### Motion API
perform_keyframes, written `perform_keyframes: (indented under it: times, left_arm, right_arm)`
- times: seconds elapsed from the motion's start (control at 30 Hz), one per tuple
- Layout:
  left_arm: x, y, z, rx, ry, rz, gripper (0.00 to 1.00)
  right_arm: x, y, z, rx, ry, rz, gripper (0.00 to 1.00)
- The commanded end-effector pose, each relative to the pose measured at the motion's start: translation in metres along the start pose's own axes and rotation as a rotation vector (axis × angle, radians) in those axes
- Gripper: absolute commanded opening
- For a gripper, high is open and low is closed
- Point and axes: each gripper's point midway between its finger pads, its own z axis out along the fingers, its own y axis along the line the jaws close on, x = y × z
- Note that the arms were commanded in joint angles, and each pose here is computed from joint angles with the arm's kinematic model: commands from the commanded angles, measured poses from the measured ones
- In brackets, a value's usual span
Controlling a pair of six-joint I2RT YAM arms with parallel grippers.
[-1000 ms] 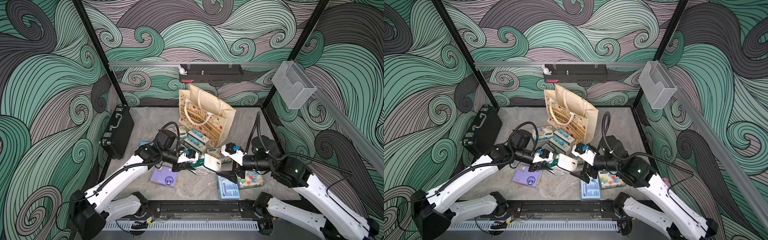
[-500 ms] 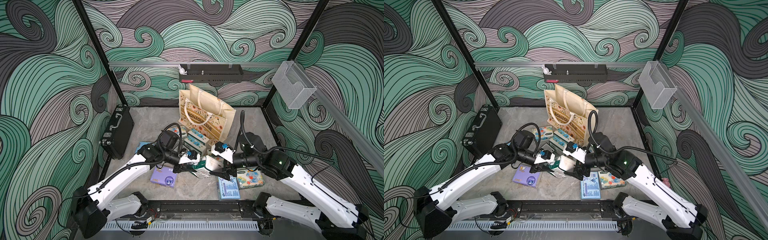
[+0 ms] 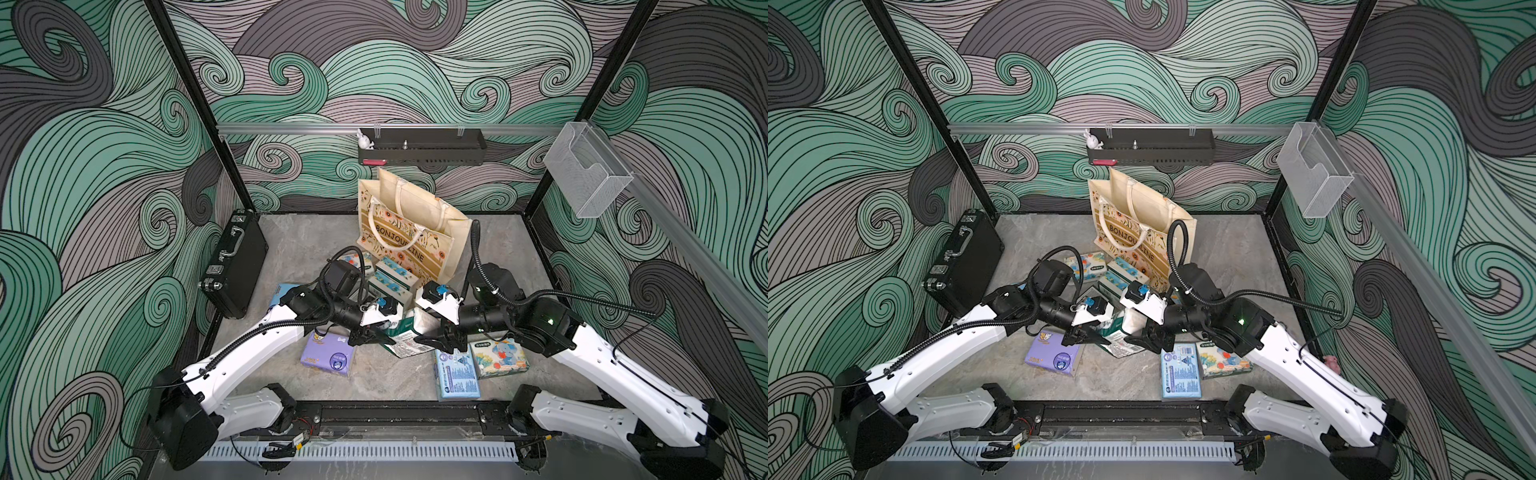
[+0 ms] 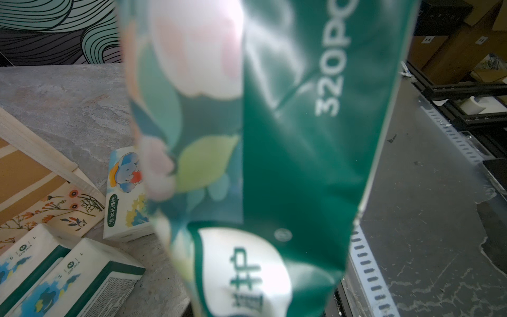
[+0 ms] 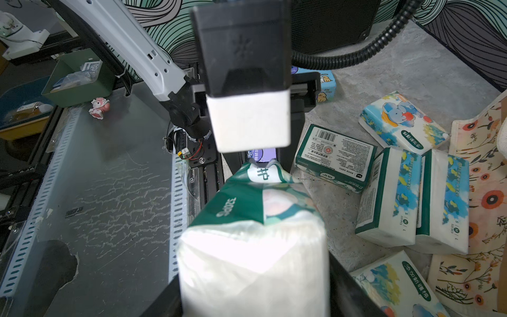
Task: Put tissues into the canvas bag
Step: Pick up the pack of facial tissues from the center of the board, then place the pack of facial tissues in the canvas bag.
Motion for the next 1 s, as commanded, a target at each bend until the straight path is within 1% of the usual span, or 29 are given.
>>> perform_keyframes:
  times: [0.0,0.03,0.07,0.1,0.17,0.2,0.27,0.3,0.37,0.43,0.5,0.53,0.6,0.67,0.73,0.8,0.83,0.9,0.97]
  left_arm:
    - [-0.028,-0.003,-0.006,0.023,-0.070,0.012,0.35]
    - [-0.029,-0.002,-0.006,0.021,-0.075,0.007,0.37]
    - [-0.029,-0.001,-0.006,0.020,-0.077,-0.001,0.39]
    - [-0.031,0.000,-0.006,0.016,-0.082,-0.003,0.42]
    - [-0.031,0.001,-0.007,0.000,-0.081,0.009,0.61]
    - [-0.031,0.005,-0.008,-0.031,-0.076,0.015,0.71]
    - [-0.032,0.015,-0.013,-0.116,-0.074,0.030,0.96]
    - [-0.033,0.024,-0.017,-0.181,-0.077,0.028,0.99]
    - [-0.033,0.051,-0.030,-0.370,-0.080,-0.030,0.99]
    - [-0.031,0.082,-0.052,-0.581,-0.077,-0.102,0.99]
    - [-0.023,0.114,-0.078,-0.800,-0.055,-0.257,0.99]
    - [-0.020,0.127,-0.091,-0.882,-0.038,-0.324,0.99]
    - [-0.013,0.143,-0.108,-0.972,0.004,-0.427,0.99]
    - [-0.006,0.149,-0.113,-0.983,0.051,-0.489,0.98]
    - [0.002,0.155,-0.116,-0.999,0.054,-0.534,0.98]
    - [0.006,0.160,-0.119,-1.011,0.005,-0.573,0.97]
    - [0.005,0.161,-0.123,-1.014,-0.032,-0.594,0.96]
    - [0.001,0.163,-0.133,-1.012,-0.096,-0.654,0.94]
    - [-0.003,0.165,-0.141,-0.989,-0.124,-0.715,0.92]
  right_arm:
    - [-0.001,-0.001,0.000,0.014,-0.012,-0.004,0.51]
    - [0.000,-0.002,0.000,0.019,-0.010,0.001,0.45]
    - [0.000,-0.003,-0.001,0.026,-0.011,0.004,0.43]
    - [0.002,-0.003,-0.001,0.031,-0.010,0.007,0.43]
    - [0.003,-0.006,-0.004,0.056,-0.011,0.012,0.43]
    - [0.004,-0.008,-0.006,0.075,-0.012,0.010,0.42]
    - [0.006,-0.015,-0.009,0.131,-0.013,0.010,0.40]
    - [0.007,-0.021,-0.011,0.170,-0.011,0.011,0.40]
    - [0.010,-0.035,-0.015,0.253,0.003,0.017,0.39]
    - [0.012,-0.055,-0.020,0.360,0.021,0.031,0.37]
    - [0.007,-0.073,-0.029,0.454,0.023,0.053,0.37]
    - [0.000,-0.082,-0.035,0.494,0.012,0.067,0.36]
    - [-0.018,-0.094,-0.047,0.548,-0.027,0.096,0.36]
    - [-0.038,-0.106,-0.056,0.587,-0.066,0.109,0.35]
    - [-0.063,-0.115,-0.064,0.617,-0.104,0.088,0.35]
    - [-0.084,-0.126,-0.071,0.666,-0.127,0.059,0.35]
    - [-0.101,-0.132,-0.078,0.696,-0.147,0.030,0.35]
    - [-0.123,-0.141,-0.083,0.733,-0.172,-0.017,0.34]
    - [-0.146,-0.153,-0.086,0.763,-0.199,-0.063,0.34]
